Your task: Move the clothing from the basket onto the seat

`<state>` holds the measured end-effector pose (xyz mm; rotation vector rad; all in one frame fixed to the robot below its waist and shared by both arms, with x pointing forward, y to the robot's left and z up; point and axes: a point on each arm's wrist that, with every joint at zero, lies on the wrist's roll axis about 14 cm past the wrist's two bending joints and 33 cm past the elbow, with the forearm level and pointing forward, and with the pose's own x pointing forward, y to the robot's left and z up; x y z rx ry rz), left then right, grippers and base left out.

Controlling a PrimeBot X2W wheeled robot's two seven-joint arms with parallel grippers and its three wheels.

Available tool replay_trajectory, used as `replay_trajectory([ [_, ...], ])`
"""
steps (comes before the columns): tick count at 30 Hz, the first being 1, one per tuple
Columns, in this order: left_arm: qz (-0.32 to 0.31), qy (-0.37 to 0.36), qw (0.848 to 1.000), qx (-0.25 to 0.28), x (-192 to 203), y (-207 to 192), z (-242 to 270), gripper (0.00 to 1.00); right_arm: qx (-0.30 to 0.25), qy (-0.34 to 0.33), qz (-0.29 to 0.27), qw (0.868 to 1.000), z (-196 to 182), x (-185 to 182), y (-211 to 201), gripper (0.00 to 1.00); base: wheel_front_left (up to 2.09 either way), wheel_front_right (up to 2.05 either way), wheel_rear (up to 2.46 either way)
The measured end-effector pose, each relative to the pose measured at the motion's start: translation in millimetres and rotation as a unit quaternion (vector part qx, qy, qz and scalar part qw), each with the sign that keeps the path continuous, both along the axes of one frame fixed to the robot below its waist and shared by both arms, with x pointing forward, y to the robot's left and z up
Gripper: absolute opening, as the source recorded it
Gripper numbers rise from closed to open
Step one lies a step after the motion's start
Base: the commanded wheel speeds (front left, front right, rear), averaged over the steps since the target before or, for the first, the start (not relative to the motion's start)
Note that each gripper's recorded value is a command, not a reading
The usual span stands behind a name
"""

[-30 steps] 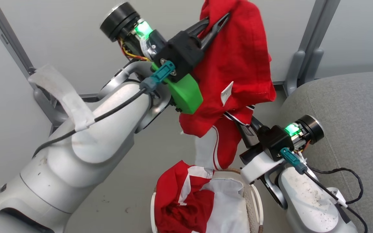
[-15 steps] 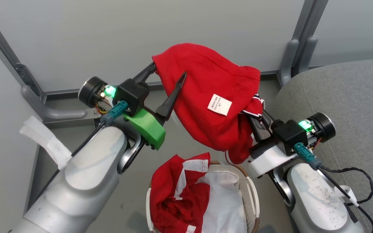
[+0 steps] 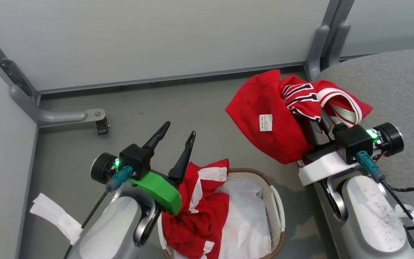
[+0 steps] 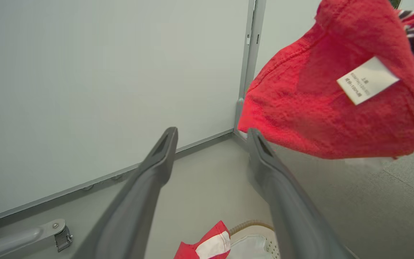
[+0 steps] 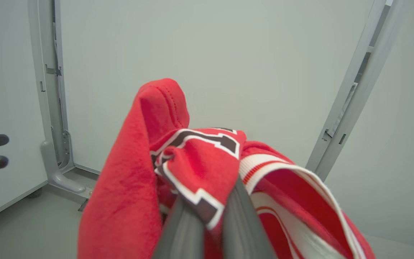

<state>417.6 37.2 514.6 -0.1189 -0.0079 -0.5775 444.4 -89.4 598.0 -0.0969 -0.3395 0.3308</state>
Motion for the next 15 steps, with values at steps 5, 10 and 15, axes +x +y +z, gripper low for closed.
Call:
replay_trajectory([
  [5,0.007,0.021,0.999,-0.023,-7.0,-4.0,-12.1,1.0,0.004,0.003,-0.032,0.999,-2.8,3.5,-22.0,0.0,0.0,0.0,0.0],
  [10,0.007,0.04,0.999,-0.03,-14.3,-9.5,-24.5,1.0,0.006,0.013,-0.056,0.998,-10.7,4.1,-38.7,0.0,0.0,0.0,0.0],
  [15,-0.008,0.031,0.999,-0.029,-12.2,-20.9,-22.5,1.0,0.011,0.011,-0.088,0.996,-10.0,4.7,-61.9,0.0,0.0,0.0,0.0],
])
